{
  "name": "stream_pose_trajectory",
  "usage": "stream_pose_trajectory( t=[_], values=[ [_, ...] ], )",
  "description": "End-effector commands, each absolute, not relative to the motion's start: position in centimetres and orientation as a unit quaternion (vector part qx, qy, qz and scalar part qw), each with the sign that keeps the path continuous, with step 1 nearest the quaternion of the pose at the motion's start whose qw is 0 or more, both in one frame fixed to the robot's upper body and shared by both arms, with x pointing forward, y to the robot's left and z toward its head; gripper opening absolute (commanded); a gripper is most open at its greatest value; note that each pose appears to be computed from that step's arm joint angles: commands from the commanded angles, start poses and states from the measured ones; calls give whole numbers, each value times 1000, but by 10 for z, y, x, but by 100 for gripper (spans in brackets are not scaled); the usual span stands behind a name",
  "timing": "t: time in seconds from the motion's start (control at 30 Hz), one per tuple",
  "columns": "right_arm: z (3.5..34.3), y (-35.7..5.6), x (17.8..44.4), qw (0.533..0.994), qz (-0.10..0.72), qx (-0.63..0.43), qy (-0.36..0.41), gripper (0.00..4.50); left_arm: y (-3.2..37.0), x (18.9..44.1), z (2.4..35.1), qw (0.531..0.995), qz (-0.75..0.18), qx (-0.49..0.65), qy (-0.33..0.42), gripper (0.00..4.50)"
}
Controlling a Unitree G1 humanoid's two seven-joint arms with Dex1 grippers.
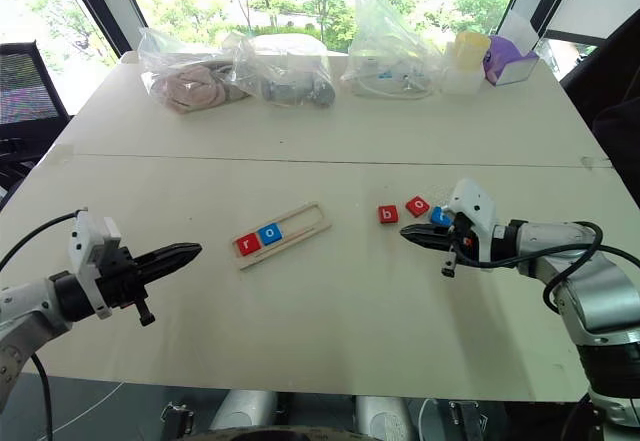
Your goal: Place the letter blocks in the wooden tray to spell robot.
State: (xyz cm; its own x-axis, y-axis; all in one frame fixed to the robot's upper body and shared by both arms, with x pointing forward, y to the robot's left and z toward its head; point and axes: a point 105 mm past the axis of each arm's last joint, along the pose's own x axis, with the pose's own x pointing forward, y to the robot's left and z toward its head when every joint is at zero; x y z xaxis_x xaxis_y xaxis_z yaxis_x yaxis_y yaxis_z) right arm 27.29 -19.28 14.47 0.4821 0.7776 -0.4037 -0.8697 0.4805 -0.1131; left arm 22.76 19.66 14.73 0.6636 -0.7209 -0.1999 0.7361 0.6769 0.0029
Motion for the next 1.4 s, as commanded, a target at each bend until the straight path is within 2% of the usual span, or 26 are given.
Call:
stream_pose_trajectory(
  t=[0.03,1.1,1.2,1.3,1.33,1.4],
  values=[
    [156,-189,265,838,500,-168,138,0,192,226,153,905,-415,53,83,7],
    [154,-182,269,838,501,-172,128,0,199,233,136,913,-383,64,125,7],
    [154,-181,269,838,502,-173,126,0,200,238,133,910,-389,68,125,91],
    [155,-178,269,836,506,-174,123,0,200,244,125,903,-400,89,129,241],
    [156,-177,269,835,508,-174,121,0,199,245,122,899,-406,92,132,278],
    [157,-172,269,833,512,-172,117,0,197,248,115,892,-419,95,139,390]
  ],
)
